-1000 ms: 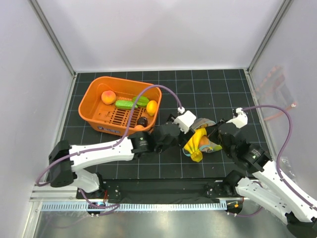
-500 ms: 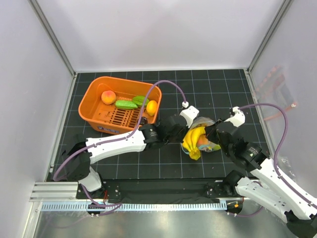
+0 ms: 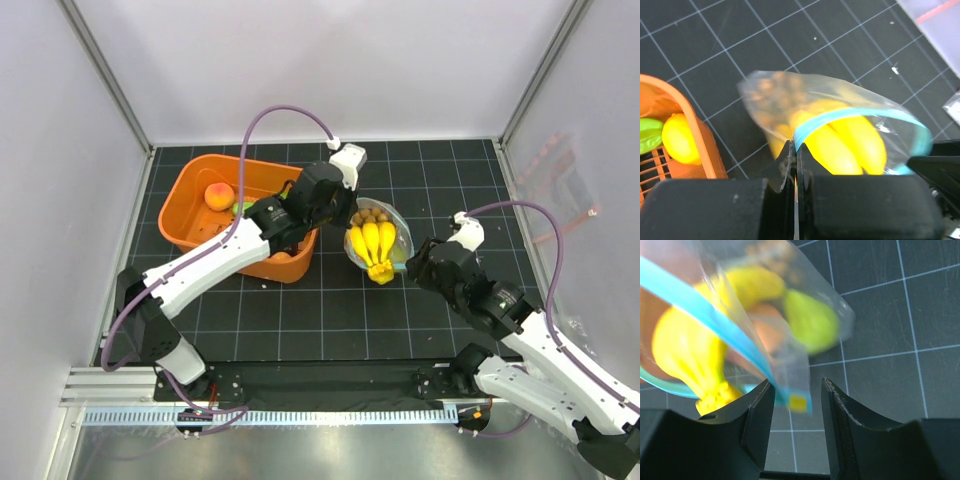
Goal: Place the food in the zip-top bag and seal the zipper
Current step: Adjust the zipper food storage bag at the center of the board.
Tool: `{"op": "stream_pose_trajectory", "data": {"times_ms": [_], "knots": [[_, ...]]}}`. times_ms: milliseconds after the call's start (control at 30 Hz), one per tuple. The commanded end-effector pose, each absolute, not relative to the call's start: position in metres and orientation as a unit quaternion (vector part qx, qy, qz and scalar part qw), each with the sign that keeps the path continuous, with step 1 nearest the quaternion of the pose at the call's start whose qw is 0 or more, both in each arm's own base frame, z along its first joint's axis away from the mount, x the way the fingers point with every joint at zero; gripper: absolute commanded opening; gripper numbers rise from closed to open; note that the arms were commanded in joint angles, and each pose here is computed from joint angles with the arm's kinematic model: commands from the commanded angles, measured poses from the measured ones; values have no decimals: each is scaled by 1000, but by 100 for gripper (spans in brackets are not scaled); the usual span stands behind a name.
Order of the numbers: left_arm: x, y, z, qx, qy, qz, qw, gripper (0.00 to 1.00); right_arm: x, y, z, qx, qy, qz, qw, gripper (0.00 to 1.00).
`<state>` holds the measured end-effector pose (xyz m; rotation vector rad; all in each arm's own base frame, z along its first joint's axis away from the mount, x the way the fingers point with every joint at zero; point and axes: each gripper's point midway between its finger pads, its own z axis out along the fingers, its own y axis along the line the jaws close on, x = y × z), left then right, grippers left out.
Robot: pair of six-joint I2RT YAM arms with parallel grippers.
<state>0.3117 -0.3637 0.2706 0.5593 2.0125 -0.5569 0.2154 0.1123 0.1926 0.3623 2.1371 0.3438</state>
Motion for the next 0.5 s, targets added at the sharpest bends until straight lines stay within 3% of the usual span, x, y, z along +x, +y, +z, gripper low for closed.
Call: {"op": "stream_pose_trajectory", "data": {"times_ms": [0,467], "knots": [[300,-362,306,236,805,-262,477,0,216,109,201,134,865,131,466,49],[327,-348,296,191,828,-265,455,0,232,138,201,78,871,150,461,56]]}}
